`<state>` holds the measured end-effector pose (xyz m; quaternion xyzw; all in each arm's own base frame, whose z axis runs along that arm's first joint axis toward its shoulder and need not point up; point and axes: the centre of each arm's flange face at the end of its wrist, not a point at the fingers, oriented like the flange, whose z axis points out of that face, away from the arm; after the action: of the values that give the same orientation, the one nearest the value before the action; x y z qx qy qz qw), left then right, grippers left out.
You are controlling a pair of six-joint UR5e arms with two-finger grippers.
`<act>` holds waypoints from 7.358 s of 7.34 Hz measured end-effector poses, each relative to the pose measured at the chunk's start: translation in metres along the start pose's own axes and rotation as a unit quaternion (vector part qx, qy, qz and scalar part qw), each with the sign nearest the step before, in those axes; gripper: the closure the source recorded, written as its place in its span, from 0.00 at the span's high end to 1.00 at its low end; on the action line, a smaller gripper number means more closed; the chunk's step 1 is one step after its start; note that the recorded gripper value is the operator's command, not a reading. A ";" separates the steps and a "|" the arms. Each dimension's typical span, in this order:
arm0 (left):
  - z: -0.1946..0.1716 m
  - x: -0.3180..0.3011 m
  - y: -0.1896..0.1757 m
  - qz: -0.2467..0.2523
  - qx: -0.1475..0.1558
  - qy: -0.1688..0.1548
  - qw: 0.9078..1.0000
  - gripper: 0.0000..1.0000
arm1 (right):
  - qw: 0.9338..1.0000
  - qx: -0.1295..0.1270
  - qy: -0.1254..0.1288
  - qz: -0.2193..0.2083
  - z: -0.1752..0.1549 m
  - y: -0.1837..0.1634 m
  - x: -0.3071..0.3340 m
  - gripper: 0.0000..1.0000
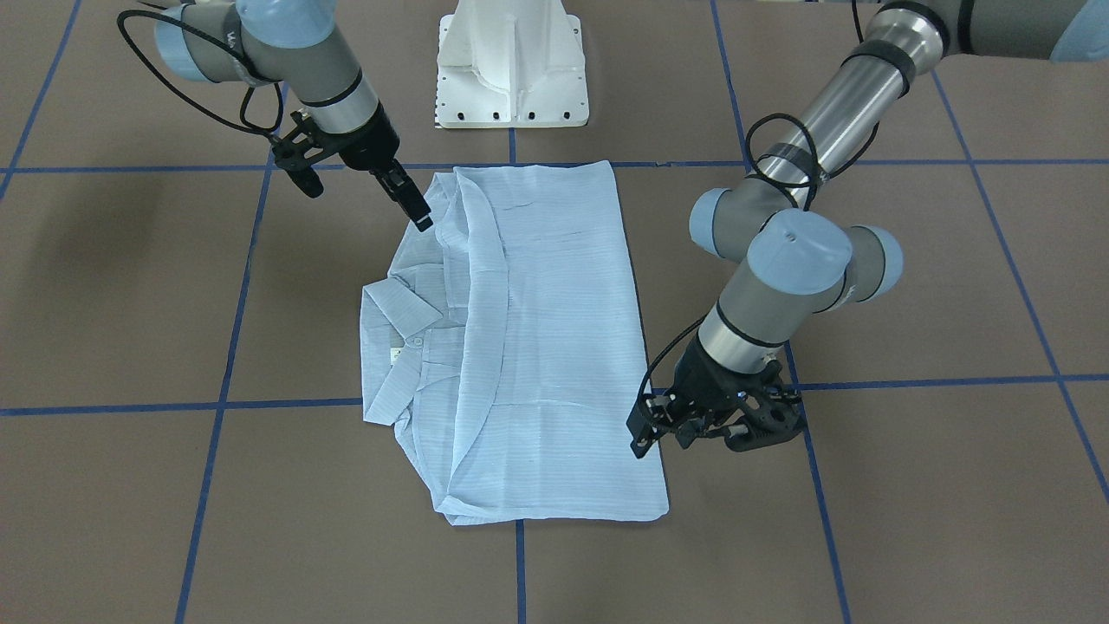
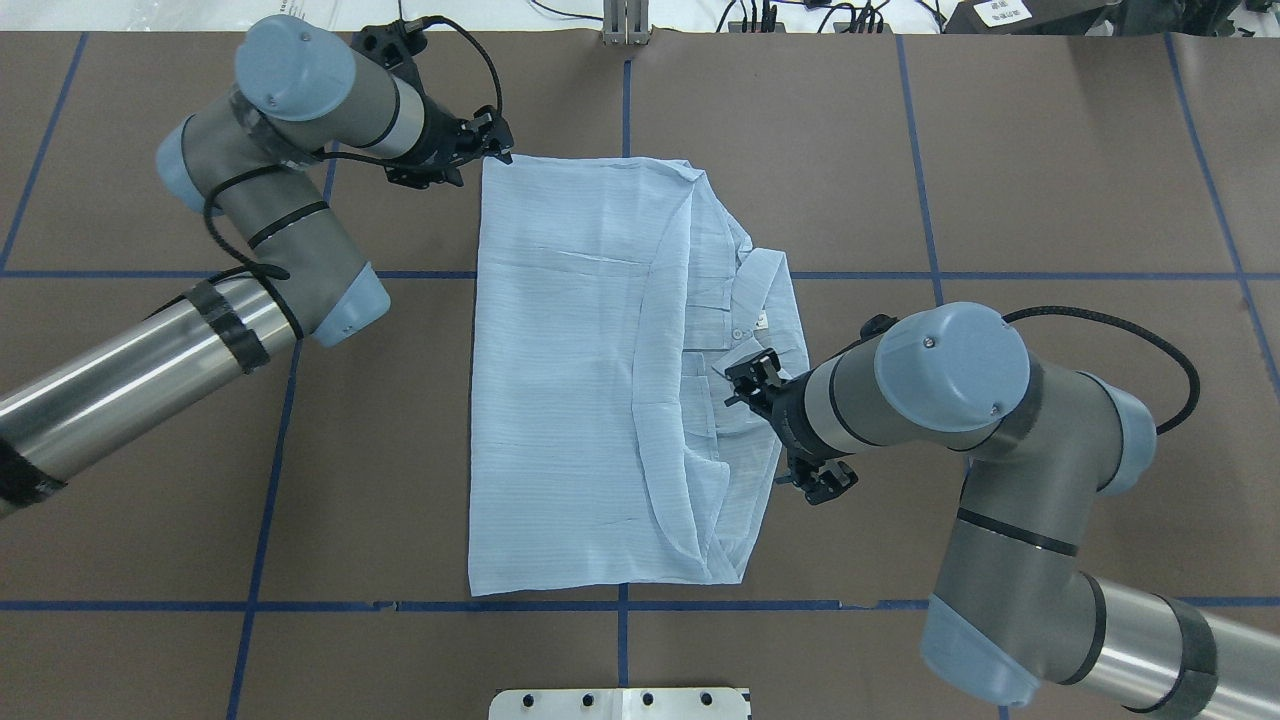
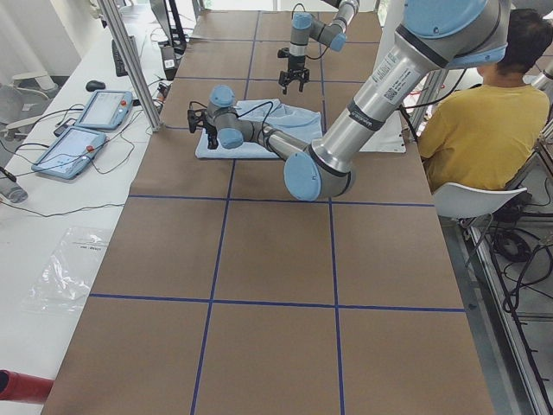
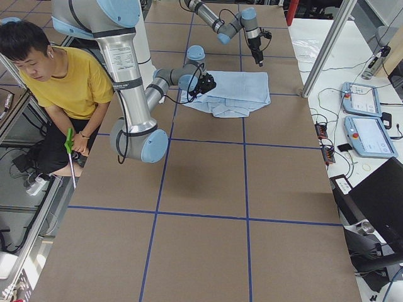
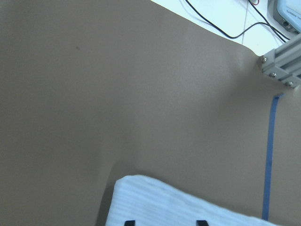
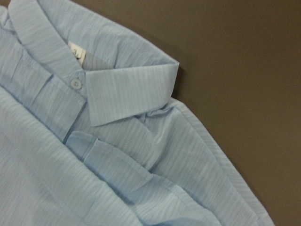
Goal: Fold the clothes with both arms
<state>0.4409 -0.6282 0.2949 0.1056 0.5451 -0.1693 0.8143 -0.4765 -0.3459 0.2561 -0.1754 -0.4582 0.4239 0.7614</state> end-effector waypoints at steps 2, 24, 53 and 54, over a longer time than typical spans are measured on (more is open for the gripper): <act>-0.059 -0.041 0.022 0.034 -0.007 0.026 0.999 1.00 | 0.995 -0.011 0.005 -0.096 0.010 0.040 0.004 1.00; -0.123 -0.126 0.031 0.094 0.016 0.008 0.995 1.00 | 0.766 0.089 0.291 -0.566 0.042 -0.001 0.034 1.00; -0.132 -0.096 0.077 -0.002 -0.027 0.040 0.999 1.00 | 0.995 0.065 0.070 0.038 0.057 0.079 0.087 0.00; -0.126 -0.078 0.113 -0.040 -0.051 0.050 0.997 1.00 | 0.995 0.063 0.069 0.038 0.055 0.078 0.088 0.00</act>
<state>0.3505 -0.4666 0.3177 0.0506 0.5966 -0.1687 0.7830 -0.5414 -0.2364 0.2811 -0.1731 -0.3695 0.4673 0.7843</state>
